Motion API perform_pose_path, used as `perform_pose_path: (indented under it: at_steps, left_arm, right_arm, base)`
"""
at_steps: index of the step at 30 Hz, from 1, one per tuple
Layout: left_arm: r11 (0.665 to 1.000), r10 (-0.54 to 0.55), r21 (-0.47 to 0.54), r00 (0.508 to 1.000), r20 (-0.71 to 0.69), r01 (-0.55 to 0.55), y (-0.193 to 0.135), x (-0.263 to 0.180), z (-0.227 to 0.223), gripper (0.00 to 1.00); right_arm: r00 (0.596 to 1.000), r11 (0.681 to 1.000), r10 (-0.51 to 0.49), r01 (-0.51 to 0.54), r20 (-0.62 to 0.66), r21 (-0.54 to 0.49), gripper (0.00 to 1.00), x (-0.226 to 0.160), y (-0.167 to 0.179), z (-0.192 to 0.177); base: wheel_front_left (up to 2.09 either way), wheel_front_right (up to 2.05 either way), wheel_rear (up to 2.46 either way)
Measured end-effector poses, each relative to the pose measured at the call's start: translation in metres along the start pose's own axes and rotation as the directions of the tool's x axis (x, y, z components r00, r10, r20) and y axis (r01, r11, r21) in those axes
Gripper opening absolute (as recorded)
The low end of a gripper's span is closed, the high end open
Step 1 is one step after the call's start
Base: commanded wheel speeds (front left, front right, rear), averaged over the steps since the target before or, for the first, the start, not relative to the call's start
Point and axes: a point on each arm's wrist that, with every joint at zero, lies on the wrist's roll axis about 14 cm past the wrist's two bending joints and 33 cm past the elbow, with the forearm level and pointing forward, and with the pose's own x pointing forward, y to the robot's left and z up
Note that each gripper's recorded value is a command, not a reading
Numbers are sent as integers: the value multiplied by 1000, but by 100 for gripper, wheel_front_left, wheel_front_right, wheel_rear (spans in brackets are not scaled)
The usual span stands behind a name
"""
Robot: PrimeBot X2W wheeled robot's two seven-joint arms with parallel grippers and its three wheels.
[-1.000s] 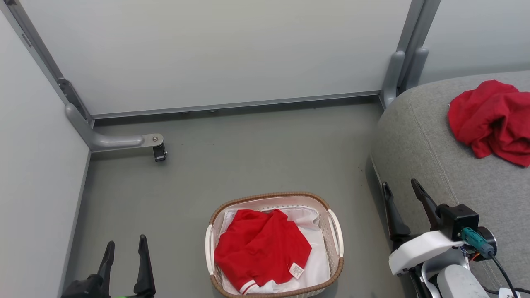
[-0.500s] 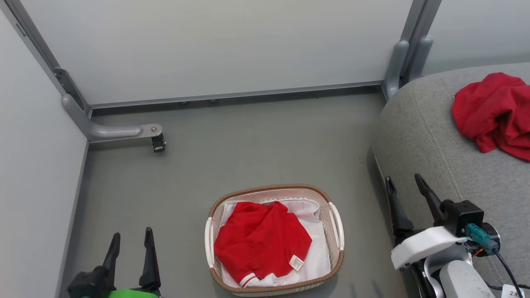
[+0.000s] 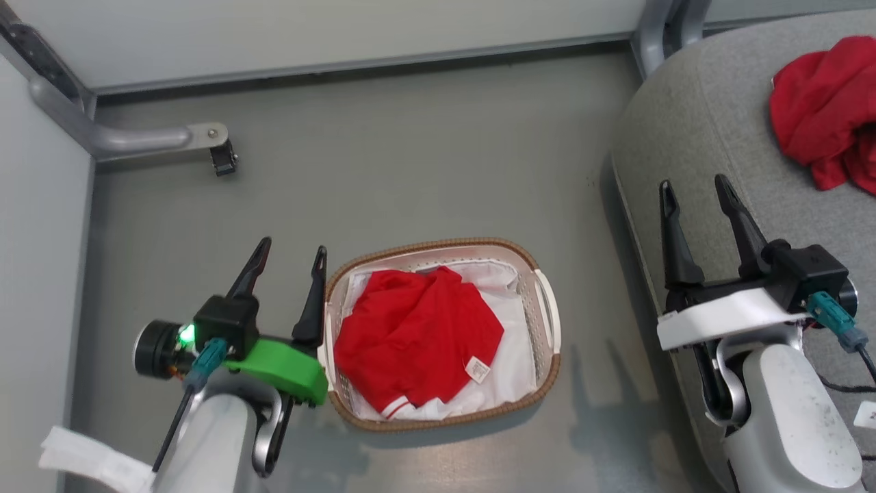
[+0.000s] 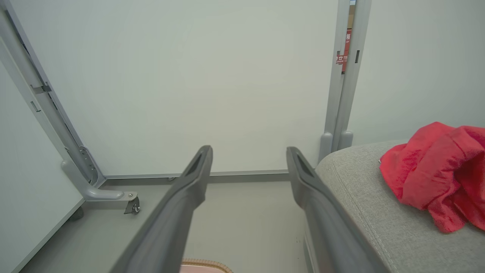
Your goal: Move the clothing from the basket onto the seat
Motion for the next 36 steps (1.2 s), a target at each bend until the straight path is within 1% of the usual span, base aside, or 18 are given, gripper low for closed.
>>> perform_pose_path:
  at_steps: [3, 5, 7, 10, 13, 16, 17, 21, 23, 25, 27, 29, 30, 32, 36]
  left_arm:
    - [995, -82, 45, 994, -69, 85, -14, 29, -18, 100]
    - [989, -130, 58, 983, -129, 138, -23, 46, -38, 100]
    - [979, -176, 67, 963, -202, 193, -34, 58, -62, 100]
    - [961, -242, 51, 913, -327, 272, -52, 66, -107, 100]
    - [926, -303, 65, 833, -463, 373, -67, 69, -155, 100]
    - [893, -336, 70, 762, -554, 445, -75, 72, -193, 100]
    - [886, -341, 68, 745, -574, 458, -76, 74, -203, 100]
    - [883, -333, 16, 650, -683, 469, -74, 69, -254, 100]
    - [873, -337, 3, 606, -721, 488, -76, 67, -277, 100]
    - [869, -330, -7, 570, -752, 494, -75, 64, -296, 100]
    - [856, -316, -6, 514, -797, 516, -72, 55, -319, 100]
    - [858, -294, 4, 497, -817, 514, -67, 52, -334, 100]
    - [866, -278, 13, 502, -819, 500, -64, 55, -341, 100]
    - [886, -253, 25, 528, -811, 463, -61, 64, -347, 100]
    - [897, -219, 54, 546, -808, 439, -61, 70, -361, 100]
  right_arm:
    - [1000, 1000, 5, -5, 6, -2, 100, 14, -2, -5]
    - [1000, 1000, 3, -3, 3, 4, 100, 23, -5, -12]
    - [1000, 1000, 1, -1, -1, 5, 100, 29, -9, -19]
    - [1000, 1000, -13, 13, -11, 8, 100, 36, -17, -31]
    - [1000, 1000, -19, 19, -16, 10, 100, 44, -24, -43]
    - [999, 1000, -27, 27, -17, 5, 100, 51, -32, -52]
    - [999, 1000, -30, 30, -18, 7, 100, 53, -34, -55]
    - [999, 999, -36, 36, -29, 12, 100, 57, -42, -71]
    - [998, 999, -40, 41, -44, 14, 100, 57, -46, -81]
    - [997, 999, -49, 50, -66, 15, 100, 55, -51, -92]
    - [993, 998, -61, 63, -97, 17, 100, 51, -56, -105]
    - [990, 997, -73, 75, -121, 11, 100, 48, -61, -115]
    - [988, 997, -81, 83, -132, 6, 100, 46, -65, -119]
    - [984, 996, -94, 94, -150, -3, 100, 42, -70, -126]
    - [977, 993, -118, 116, -177, -22, 100, 36, -80, -135]
  base:
    - [0, 0, 0]
    - [0, 0, 0]
    - [0, 0, 0]
    - [0, 0, 0]
    - [0, 0, 0]
    - [0, 0, 0]
    - [0, 0, 0]
    - [0, 0, 0]
    - [0, 0, 0]
    - [0, 0, 0]
    - [0, 0, 0]
    - [0, 0, 0]
    - [0, 0, 0]
    - [0, 0, 0]
    - [0, 0, 0]
